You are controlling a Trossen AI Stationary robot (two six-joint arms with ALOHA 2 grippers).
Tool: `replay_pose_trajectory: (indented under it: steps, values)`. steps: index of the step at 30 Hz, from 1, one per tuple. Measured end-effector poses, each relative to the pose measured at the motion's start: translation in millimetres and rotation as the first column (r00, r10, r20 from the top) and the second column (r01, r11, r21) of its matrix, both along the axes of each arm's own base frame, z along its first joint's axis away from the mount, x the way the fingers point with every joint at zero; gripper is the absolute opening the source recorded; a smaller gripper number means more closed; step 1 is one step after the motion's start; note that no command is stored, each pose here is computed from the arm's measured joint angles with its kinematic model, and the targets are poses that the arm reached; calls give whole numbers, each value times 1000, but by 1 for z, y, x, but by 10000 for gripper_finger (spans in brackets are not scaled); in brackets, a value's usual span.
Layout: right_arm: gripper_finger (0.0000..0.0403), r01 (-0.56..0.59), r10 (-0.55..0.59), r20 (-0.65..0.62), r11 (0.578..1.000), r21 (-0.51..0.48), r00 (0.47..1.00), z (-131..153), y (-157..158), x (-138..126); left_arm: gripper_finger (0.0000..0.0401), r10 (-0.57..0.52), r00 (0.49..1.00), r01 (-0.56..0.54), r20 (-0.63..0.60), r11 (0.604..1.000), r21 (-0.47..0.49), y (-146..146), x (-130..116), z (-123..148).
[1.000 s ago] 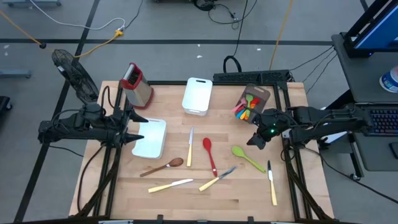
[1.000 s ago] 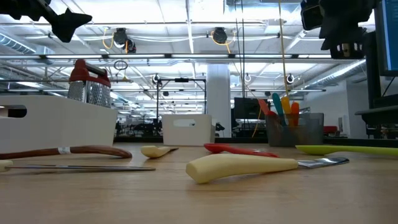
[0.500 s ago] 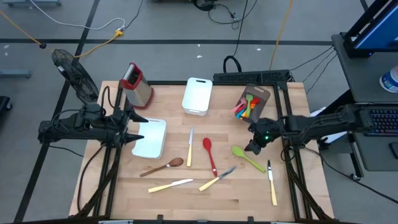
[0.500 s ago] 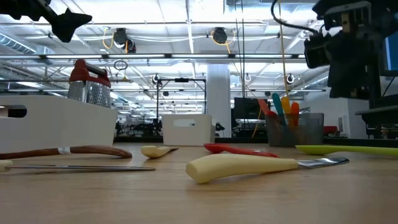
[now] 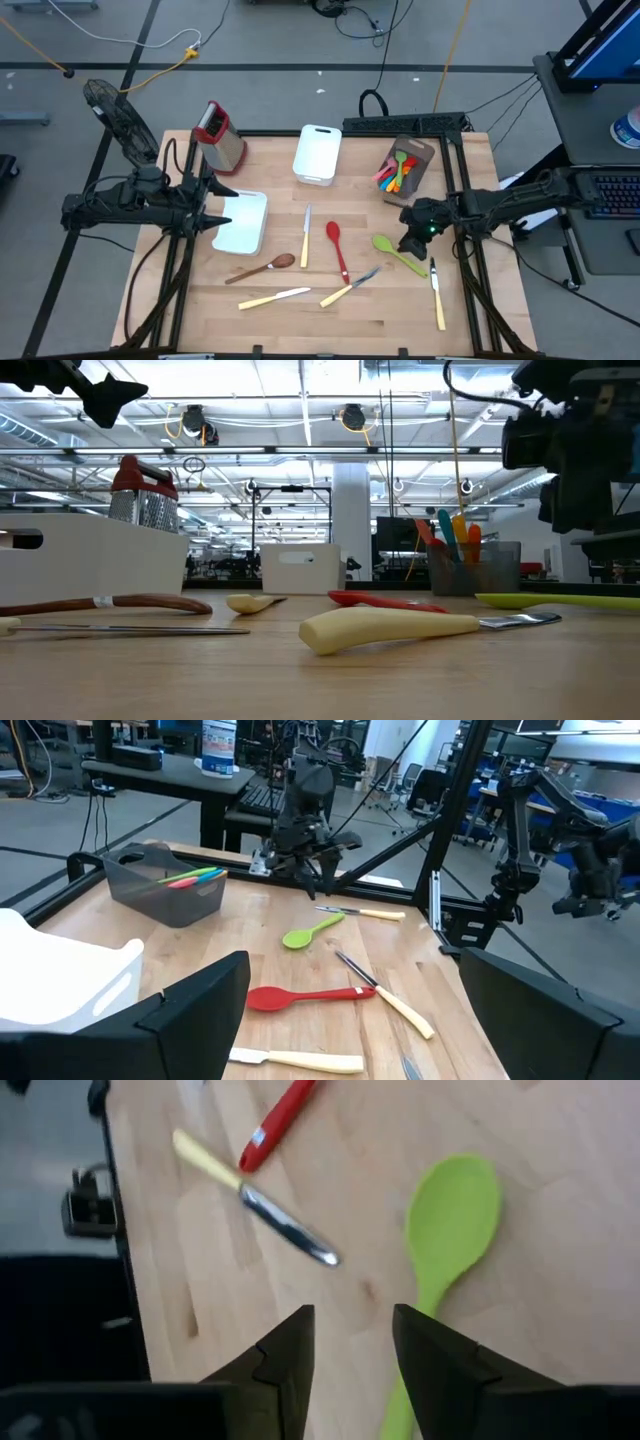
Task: Pick & Place Kitchen Items
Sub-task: Put the light green serving spoon into the top white bin
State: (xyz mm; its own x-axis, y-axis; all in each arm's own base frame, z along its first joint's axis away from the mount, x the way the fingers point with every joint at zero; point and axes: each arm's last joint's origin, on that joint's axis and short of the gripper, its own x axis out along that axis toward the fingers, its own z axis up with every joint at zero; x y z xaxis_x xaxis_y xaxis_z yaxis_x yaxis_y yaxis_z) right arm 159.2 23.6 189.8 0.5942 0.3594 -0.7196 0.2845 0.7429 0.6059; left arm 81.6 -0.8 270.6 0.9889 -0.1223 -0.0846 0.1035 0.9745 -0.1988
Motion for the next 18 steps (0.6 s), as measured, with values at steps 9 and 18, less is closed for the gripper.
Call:
replay_pose_trajectory:
  steps: [9,18]
  values:
    - [75,-163,178,180,982,-96,967,10,24,5,367,1,1000,-1,-1,1000,-7,0,0,0]
    - [12,-161,163,197,987,-28,967,13,35,5,367,0,1000,0,-2,1000,-8,0,0,0]
